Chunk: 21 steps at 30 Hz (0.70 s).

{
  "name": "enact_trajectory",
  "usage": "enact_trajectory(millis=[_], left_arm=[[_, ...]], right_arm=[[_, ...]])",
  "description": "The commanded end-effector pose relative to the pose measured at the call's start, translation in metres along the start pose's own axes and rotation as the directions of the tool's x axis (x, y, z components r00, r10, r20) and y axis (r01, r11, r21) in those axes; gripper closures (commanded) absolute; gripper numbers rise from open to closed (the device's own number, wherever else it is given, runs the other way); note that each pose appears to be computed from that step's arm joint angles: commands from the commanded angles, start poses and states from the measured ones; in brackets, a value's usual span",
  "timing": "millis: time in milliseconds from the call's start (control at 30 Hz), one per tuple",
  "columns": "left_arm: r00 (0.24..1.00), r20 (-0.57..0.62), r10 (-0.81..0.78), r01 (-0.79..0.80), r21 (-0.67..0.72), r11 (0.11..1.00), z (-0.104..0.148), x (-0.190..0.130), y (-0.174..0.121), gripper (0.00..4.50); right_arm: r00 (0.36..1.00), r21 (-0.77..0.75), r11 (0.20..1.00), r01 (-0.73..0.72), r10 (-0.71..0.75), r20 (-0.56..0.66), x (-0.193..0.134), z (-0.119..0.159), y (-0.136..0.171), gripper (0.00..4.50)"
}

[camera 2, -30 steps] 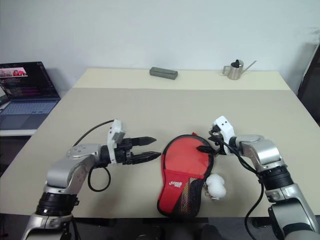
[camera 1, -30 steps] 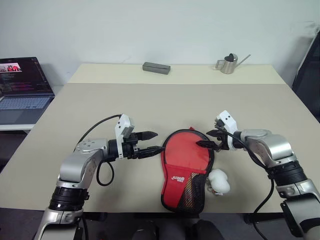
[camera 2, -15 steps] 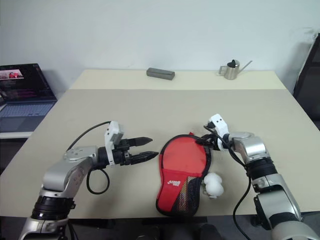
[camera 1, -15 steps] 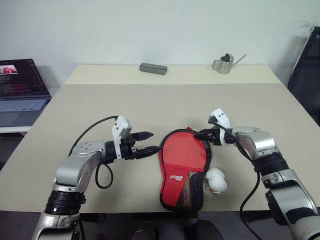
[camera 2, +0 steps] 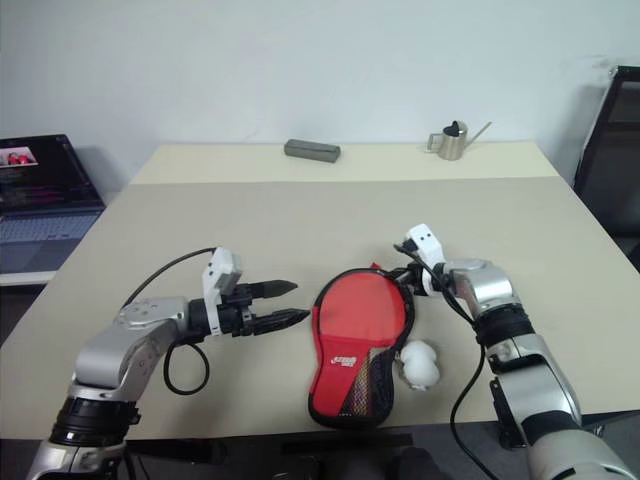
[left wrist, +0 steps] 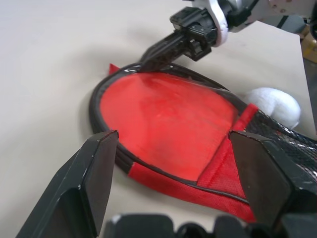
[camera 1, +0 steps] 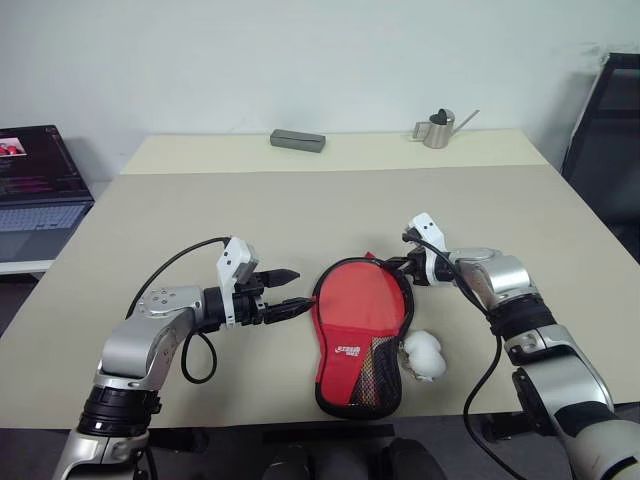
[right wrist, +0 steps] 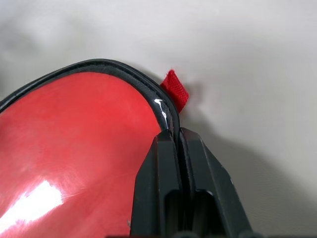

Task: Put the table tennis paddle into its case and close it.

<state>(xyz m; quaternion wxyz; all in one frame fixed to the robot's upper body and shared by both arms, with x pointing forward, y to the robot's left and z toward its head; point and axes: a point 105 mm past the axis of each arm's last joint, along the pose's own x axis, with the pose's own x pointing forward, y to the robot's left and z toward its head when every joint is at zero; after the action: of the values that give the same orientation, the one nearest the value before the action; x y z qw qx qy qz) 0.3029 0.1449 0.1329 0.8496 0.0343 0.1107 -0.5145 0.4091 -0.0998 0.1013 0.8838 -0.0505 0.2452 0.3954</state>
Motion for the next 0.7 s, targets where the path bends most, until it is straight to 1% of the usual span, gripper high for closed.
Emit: enact_trajectory(millis=[33,267,367,467,700], left_arm=[[0.999,0.04,-0.008,0.006,0.06,0.998,0.015,-0.003,-0.005,0.6],[0.999,0.043,-0.003,0.001,0.055,0.998,0.013,-0.003,-0.007,0.6],[0.999,0.042,-0.006,0.003,0.055,0.999,0.013,-0.002,-0.008,0.6],[0.999,0.04,-0.01,0.008,0.055,0.998,0.012,0.0,-0.009,0.6],[0.999,0.038,-0.022,0.02,0.058,0.998,0.011,0.005,-0.009,0.6]], right_arm=[[0.994,-0.079,0.993,0.089,-0.083,0.074,0.0,0.032,-0.011,4.48],[0.983,-0.111,0.987,0.116,-0.098,0.155,0.008,0.065,-0.01,4.48],[0.983,-0.127,0.986,0.104,-0.082,0.166,0.012,0.072,-0.005,4.48],[0.986,-0.153,0.985,0.078,-0.054,0.155,0.018,0.073,0.001,4.48],[0.994,-0.199,0.98,0.014,0.009,0.111,0.032,0.066,0.016,4.48]])
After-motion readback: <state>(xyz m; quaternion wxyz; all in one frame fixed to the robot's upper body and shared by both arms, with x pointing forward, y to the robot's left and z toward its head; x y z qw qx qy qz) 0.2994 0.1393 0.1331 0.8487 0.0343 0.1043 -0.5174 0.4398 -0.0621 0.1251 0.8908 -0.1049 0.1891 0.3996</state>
